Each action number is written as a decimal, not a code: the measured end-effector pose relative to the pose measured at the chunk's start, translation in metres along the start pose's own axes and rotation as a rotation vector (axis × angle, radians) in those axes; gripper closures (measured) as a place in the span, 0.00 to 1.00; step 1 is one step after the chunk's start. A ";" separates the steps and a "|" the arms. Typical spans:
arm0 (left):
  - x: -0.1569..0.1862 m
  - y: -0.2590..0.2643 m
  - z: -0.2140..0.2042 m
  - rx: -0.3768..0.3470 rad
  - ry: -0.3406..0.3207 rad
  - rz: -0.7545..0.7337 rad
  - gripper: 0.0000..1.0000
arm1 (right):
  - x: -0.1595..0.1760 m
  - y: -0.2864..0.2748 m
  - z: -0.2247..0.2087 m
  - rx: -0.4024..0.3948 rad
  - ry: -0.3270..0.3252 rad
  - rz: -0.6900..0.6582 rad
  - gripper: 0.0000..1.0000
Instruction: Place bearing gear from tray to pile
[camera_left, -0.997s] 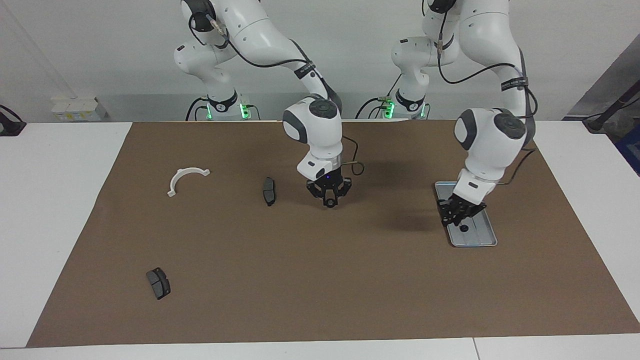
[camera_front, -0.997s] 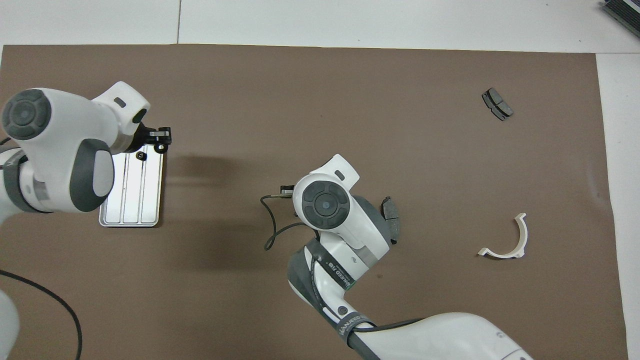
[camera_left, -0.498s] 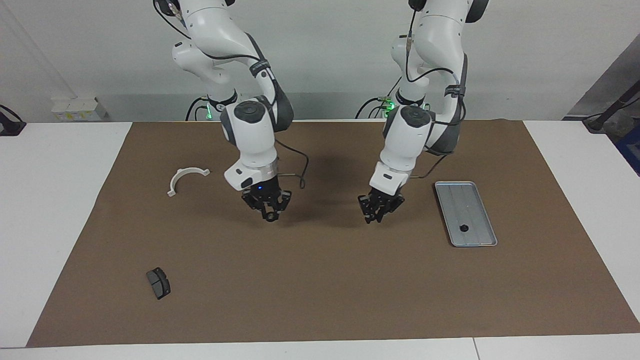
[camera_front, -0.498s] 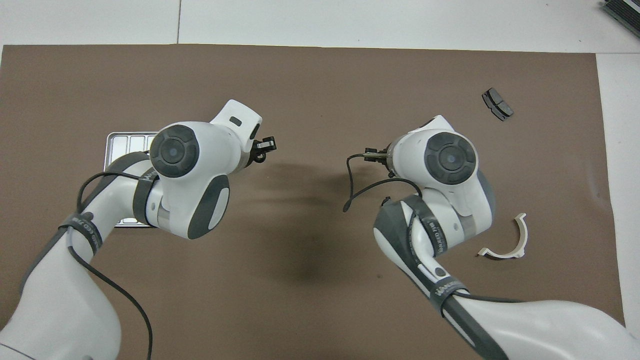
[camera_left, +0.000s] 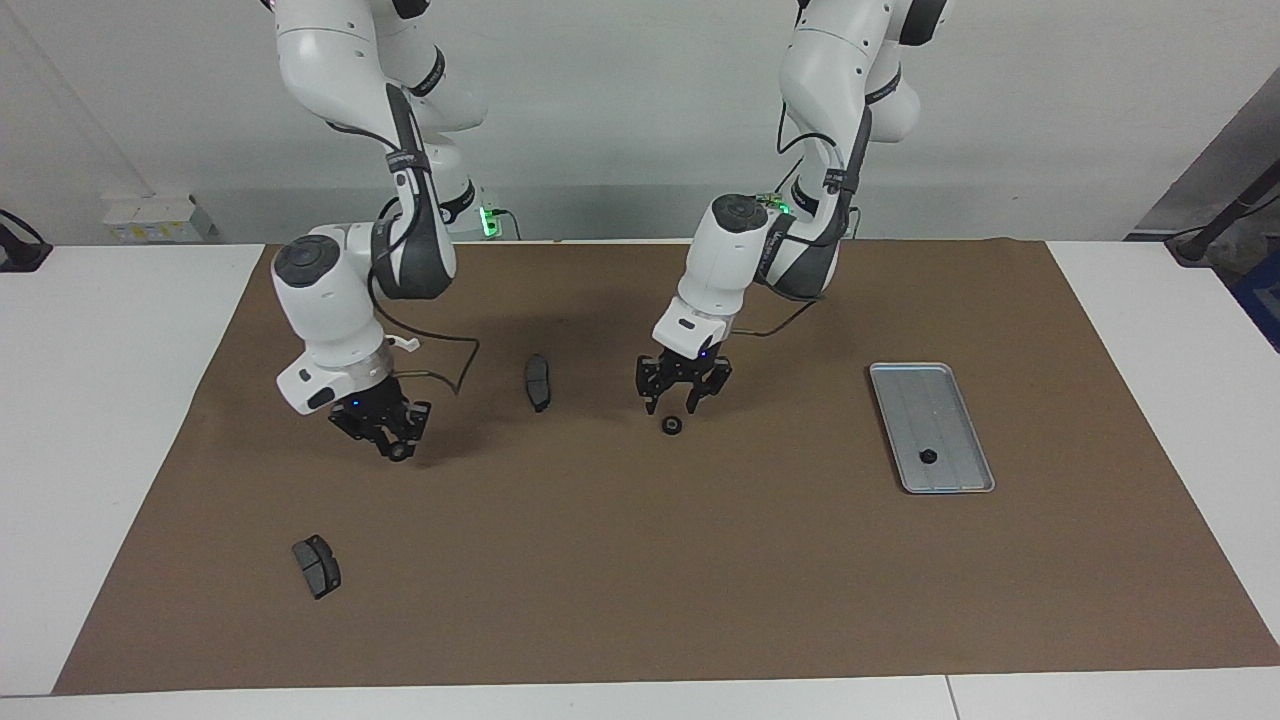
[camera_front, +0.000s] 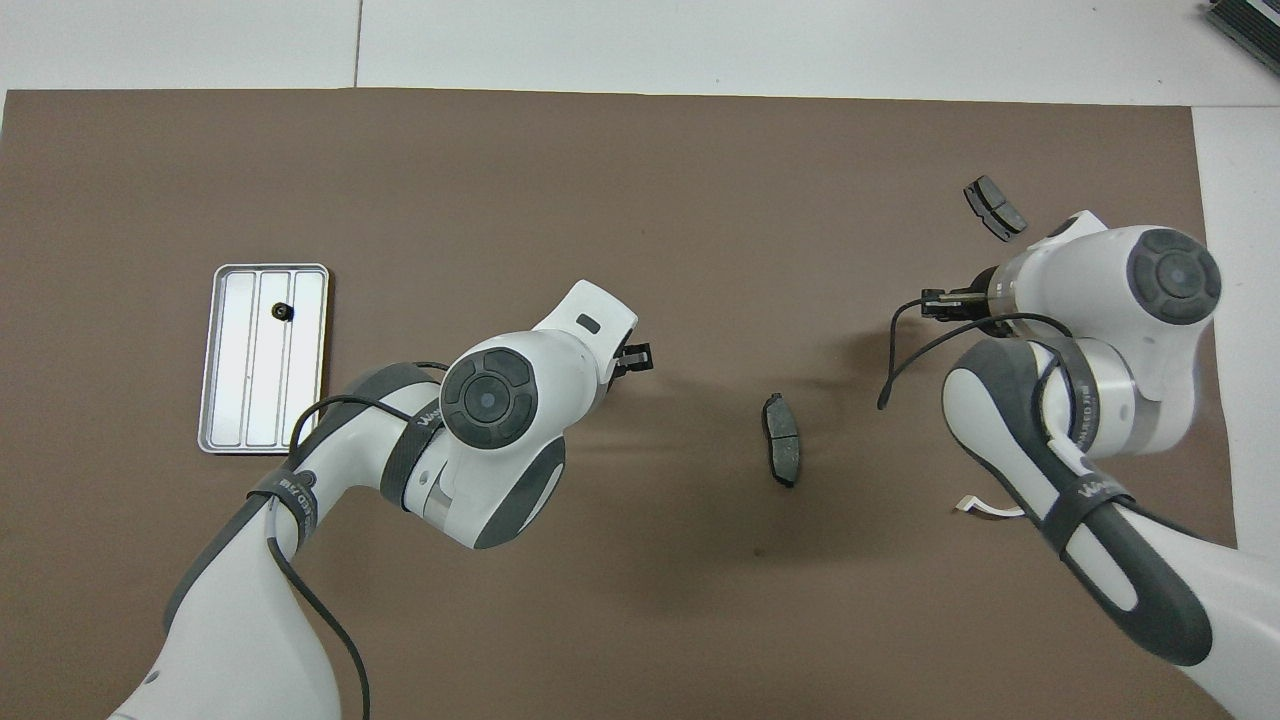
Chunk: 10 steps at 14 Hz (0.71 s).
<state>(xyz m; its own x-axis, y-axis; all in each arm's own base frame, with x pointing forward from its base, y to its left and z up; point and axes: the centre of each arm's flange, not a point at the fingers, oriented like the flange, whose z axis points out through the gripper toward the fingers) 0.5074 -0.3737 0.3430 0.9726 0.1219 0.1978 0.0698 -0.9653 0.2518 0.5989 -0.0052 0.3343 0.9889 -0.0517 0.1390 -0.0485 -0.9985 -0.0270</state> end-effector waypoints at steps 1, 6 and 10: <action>0.005 -0.004 -0.001 0.002 0.006 -0.009 0.04 | -0.005 0.014 0.004 0.002 -0.013 -0.003 0.65; 0.102 -0.110 -0.037 0.088 0.006 -0.055 0.00 | -0.028 0.060 0.018 0.000 -0.057 0.007 0.65; 0.165 -0.247 -0.076 0.156 -0.024 0.029 0.00 | -0.042 0.079 0.022 -0.002 -0.077 0.026 0.65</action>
<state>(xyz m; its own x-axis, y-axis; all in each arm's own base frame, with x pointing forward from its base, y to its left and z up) 0.6342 -0.0978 0.3857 0.9797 0.0899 0.1794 0.0735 -0.9927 0.0959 0.5563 -0.0811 0.3047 0.9952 -0.0759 0.0613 -0.0743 -0.9968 -0.0280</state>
